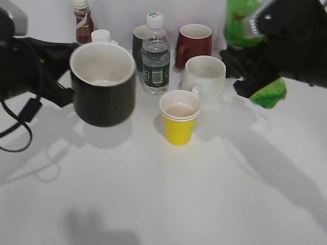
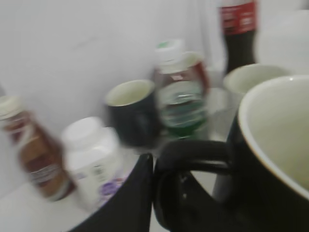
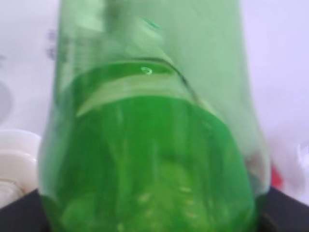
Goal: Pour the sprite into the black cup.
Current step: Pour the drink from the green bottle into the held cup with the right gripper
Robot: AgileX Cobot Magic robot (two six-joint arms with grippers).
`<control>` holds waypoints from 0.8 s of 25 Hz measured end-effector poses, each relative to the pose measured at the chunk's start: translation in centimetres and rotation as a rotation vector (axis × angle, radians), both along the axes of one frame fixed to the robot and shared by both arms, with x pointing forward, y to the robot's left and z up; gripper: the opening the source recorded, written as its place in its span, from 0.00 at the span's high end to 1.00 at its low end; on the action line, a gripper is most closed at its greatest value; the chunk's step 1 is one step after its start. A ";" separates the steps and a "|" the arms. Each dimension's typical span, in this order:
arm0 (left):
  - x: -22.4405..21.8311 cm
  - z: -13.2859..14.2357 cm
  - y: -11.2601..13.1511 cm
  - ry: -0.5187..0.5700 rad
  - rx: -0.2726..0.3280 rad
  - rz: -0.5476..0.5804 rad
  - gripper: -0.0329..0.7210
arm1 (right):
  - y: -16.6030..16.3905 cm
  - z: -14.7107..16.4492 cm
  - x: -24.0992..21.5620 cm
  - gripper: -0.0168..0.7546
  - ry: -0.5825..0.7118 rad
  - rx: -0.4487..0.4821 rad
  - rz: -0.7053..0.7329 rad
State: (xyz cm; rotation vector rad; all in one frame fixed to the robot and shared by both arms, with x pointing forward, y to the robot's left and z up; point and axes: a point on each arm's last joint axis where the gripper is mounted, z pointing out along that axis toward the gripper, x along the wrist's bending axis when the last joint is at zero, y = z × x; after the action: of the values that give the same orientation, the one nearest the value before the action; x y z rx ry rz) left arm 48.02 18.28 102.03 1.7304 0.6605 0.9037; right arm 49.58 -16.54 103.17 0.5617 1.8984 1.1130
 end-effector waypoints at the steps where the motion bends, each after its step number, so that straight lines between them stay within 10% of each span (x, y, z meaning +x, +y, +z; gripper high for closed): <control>1: -0.3 0.0 -0.5 0.004 0.003 -0.021 0.88 | 0.8 0.7 -0.2 0.42 -0.024 -0.051 0.039; 20: -2.7 -0.5 -3.7 0.151 -0.048 -0.068 0.88 | 6.1 2.4 0.2 0.42 -0.315 -0.640 0.349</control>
State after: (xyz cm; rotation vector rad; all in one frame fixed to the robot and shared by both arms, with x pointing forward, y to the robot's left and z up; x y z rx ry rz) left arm 45.36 14.57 101.48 1.7798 0.7119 0.7093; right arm 49.77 -10.48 105.62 -0.2937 1.9620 0.6769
